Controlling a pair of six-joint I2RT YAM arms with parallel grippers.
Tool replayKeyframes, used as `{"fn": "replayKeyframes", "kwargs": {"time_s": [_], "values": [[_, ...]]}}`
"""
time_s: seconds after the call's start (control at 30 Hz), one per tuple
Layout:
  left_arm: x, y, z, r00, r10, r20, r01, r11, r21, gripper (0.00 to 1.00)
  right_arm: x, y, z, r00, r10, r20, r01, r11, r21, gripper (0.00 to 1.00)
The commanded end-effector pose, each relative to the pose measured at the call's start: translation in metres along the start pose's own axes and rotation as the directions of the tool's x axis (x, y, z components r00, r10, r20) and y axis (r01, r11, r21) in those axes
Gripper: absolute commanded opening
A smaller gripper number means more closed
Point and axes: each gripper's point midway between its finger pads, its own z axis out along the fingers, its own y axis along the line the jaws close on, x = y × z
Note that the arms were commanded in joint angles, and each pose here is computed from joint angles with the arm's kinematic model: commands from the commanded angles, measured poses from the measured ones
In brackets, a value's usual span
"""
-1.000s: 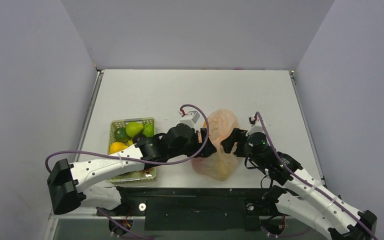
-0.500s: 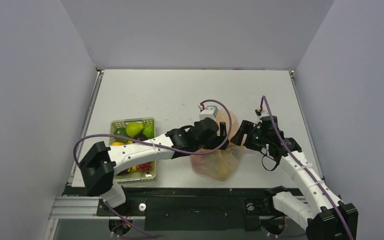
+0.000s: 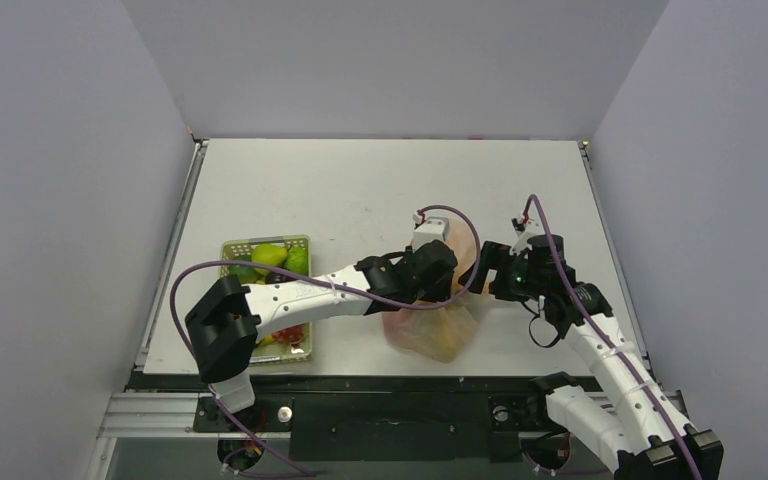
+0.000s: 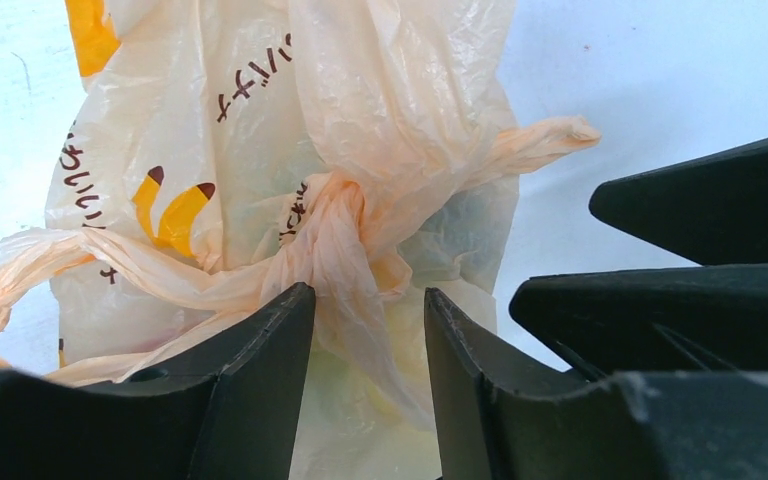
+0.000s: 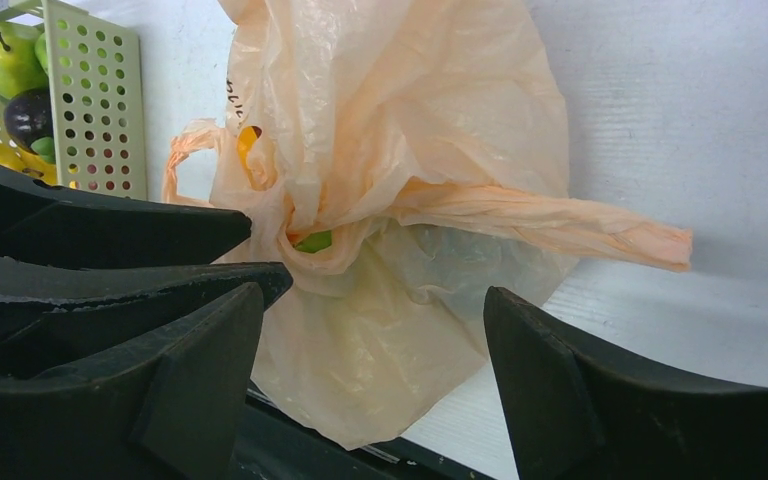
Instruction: Take the fake fruits out of the plastic bag
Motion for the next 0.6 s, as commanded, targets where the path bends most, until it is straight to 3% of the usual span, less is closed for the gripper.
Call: {"fn": "replayKeyframes", "kwargs": {"time_s": [0.0, 0.17, 0.27, 0.33, 0.43, 0.57], "values": [[-0.013, -0.005, -0.006, 0.999, -0.001, 0.050, 0.001, 1.000, -0.008, 0.42, 0.000, 0.002, 0.002, 1.000, -0.009, -0.004, 0.009, 1.000, -0.022, 0.76], [-0.002, -0.007, 0.003, 1.000, 0.010, 0.021, -0.010, 1.000, 0.016, 0.42, 0.010, 0.020, 0.018, 0.996, 0.090, -0.017, -0.092, 0.984, -0.155, 0.73], [0.002, -0.007, 0.006, 1.000, 0.019, 0.011, -0.019, 1.000, 0.015, 0.19, 0.006, 0.030, 0.022, 0.992, 0.123, 0.025, -0.115, 0.970, -0.216, 0.73], [0.005, -0.007, 0.007, 1.000, 0.024, 0.004, -0.024, 1.000, 0.018, 0.08, 0.005, 0.030, 0.024, 0.990, 0.133, 0.038, -0.122, 0.970, -0.210, 0.72], [0.006, -0.008, 0.004, 1.000, 0.020, 0.004, -0.020, 0.999, 0.041, 0.00, 0.004, 0.023, 0.028, 0.986, 0.154, 0.057, -0.142, 0.975, -0.170, 0.68], [0.007, -0.014, 0.001, 1.000, 0.016, 0.007, -0.017, 0.996, 0.089, 0.00, -0.001, 0.016, 0.032, 0.977, 0.197, 0.081, -0.186, 0.974, -0.130, 0.58]]}}
